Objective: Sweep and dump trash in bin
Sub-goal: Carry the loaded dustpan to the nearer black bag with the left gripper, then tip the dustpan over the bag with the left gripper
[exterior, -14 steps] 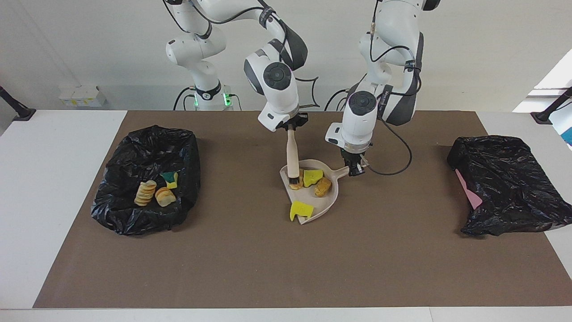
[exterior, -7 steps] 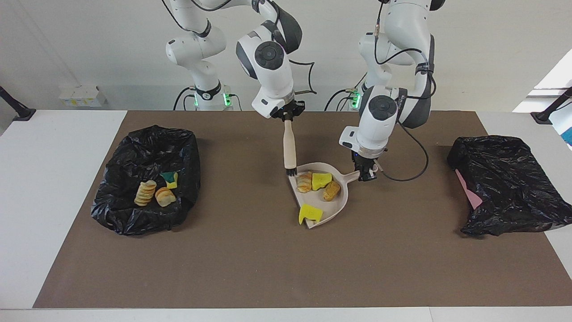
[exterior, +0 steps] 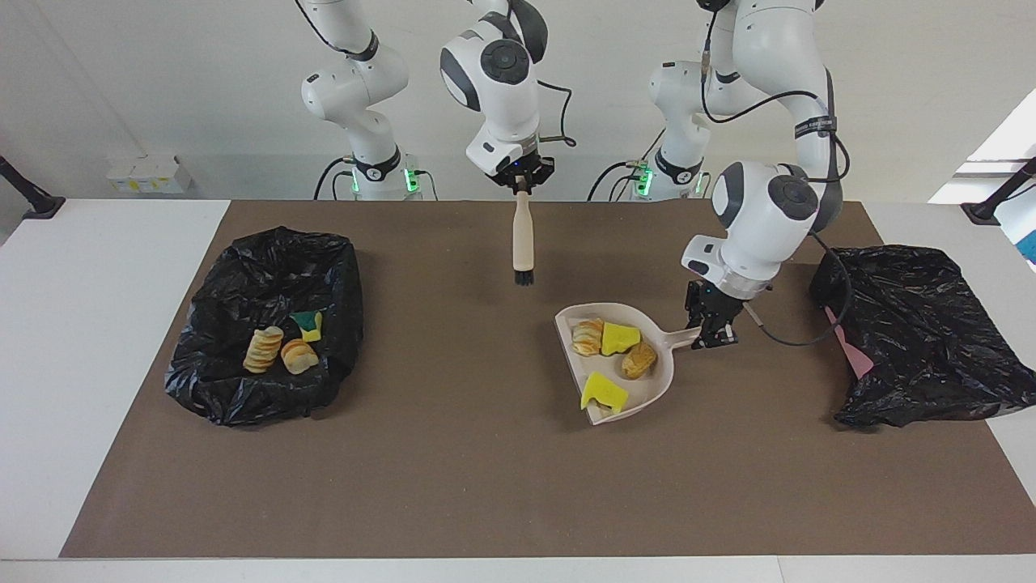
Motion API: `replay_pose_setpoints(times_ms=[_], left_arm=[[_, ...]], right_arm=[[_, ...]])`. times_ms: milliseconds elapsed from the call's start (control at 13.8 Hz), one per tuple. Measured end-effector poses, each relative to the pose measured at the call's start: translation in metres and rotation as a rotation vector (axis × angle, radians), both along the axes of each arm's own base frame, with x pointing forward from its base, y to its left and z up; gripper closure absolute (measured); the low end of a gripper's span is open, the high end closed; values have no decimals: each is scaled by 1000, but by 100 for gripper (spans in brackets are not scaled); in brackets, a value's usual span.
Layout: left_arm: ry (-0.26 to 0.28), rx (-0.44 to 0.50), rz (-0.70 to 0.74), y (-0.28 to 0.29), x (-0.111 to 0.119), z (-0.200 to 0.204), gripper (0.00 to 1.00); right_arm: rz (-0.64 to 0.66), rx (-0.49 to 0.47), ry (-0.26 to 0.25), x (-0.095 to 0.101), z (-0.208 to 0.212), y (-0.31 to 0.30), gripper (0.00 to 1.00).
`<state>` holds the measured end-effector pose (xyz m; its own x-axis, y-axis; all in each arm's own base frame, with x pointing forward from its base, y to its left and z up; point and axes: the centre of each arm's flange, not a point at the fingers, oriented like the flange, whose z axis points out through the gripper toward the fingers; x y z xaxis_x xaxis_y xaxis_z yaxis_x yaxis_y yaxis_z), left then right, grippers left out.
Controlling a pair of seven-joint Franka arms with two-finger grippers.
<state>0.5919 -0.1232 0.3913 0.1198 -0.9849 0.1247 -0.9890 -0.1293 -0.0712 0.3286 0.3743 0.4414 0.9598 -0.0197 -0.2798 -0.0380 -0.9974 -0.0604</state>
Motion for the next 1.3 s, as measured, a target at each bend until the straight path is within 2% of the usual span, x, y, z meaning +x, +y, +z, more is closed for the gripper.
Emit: replay_pose_setpoints(times_ms=[145,435,725,1015,1305], left_arm=[[2,2,-21,28,11,20,69],[70,3,-28,93,20,66,69],[98,56,-31,167,15,99,69],[100,115,-68,274,-2,105,69],[88,261,-82,365,-24,116,69]], right_arm=[[5,-21,2,-27,-13,16,74],[40,-24,-29,-80,-46,43,74],[47,-30,-54,-116,-82,47,74],[22,-52,-51,-121,-100,38,74],[-12,-41,-49,-119,-104,40,74]])
